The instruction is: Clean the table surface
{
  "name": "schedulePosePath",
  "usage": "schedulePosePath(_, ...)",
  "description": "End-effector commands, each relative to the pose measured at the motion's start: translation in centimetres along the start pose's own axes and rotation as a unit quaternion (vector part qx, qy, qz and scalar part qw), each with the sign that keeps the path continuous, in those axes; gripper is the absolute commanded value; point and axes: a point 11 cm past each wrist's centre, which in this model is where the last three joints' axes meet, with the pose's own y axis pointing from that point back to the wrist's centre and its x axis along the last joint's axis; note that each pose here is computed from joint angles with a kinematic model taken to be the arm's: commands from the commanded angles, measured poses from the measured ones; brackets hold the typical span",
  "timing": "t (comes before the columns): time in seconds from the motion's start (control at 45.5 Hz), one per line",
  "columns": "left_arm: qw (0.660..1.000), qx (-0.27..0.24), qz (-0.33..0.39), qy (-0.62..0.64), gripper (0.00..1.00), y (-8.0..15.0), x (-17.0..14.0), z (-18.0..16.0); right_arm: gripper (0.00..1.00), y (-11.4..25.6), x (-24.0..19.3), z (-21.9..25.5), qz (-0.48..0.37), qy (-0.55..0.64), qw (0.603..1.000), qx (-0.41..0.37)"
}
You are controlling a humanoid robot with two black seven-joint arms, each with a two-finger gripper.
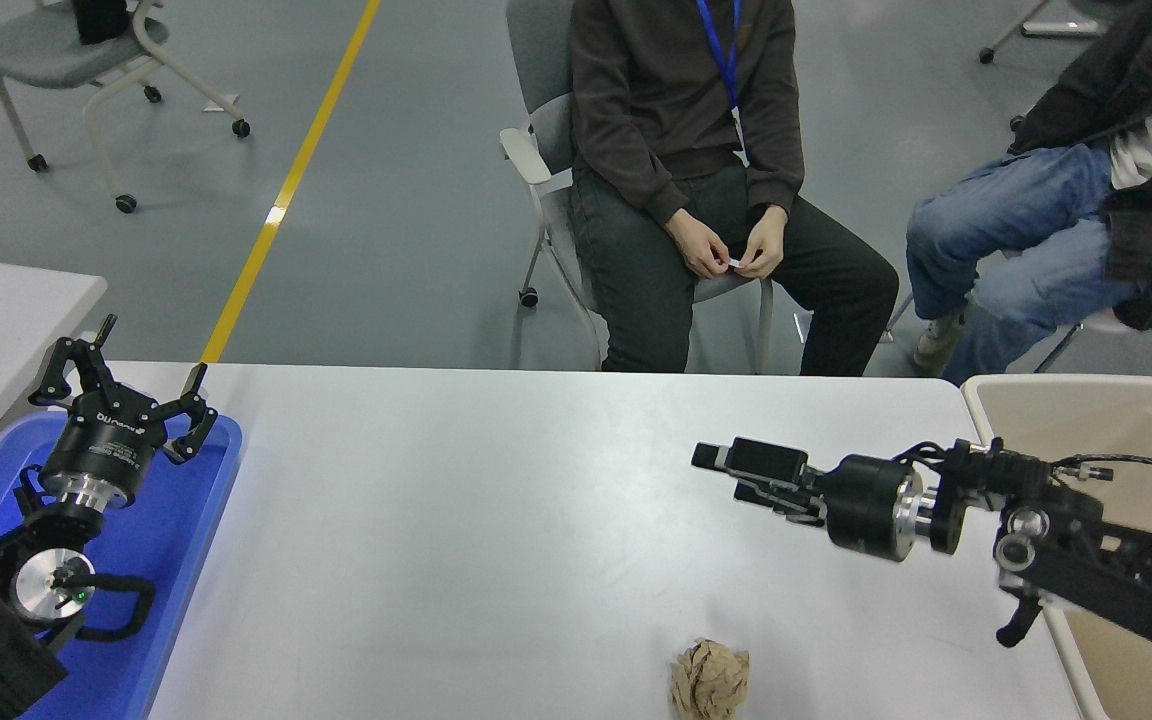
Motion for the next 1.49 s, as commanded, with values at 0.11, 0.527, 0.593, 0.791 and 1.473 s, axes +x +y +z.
schedulePosePath(0.11,1.0,0.0,0.0,0.0,1.0,0.0,0.0,0.0,0.98,-1.3,-4.4,0.7,-0.102,0.105,0.988,-0.053)
schedulePosePath(0.527,1.0,0.0,0.0,0.0,1.0,0.0,0.0,0.0,0.98,-0.9,-8.2,2.1,-0.078,0.254,0.964,-0.03)
schedulePosePath(0.593,1.0,0.0,0.0,0.0,1.0,0.0,0.0,0.0,0.98,-0.7,-9.3,2.4,-0.077,0.262,0.962,-0.025)
schedulePosePath(0.791,1.0,0.0,0.0,0.0,1.0,0.0,0.0,0.0,0.98,-0.2,-11.7,3.0,-0.082,0.306,0.949,-0.008)
schedulePosePath(1.473,1.0,0.001,0.0,0.0,1.0,0.0,0.0,0.0,0.98,-0.1,-13.5,5.5,-0.002,0.367,0.93,0.015)
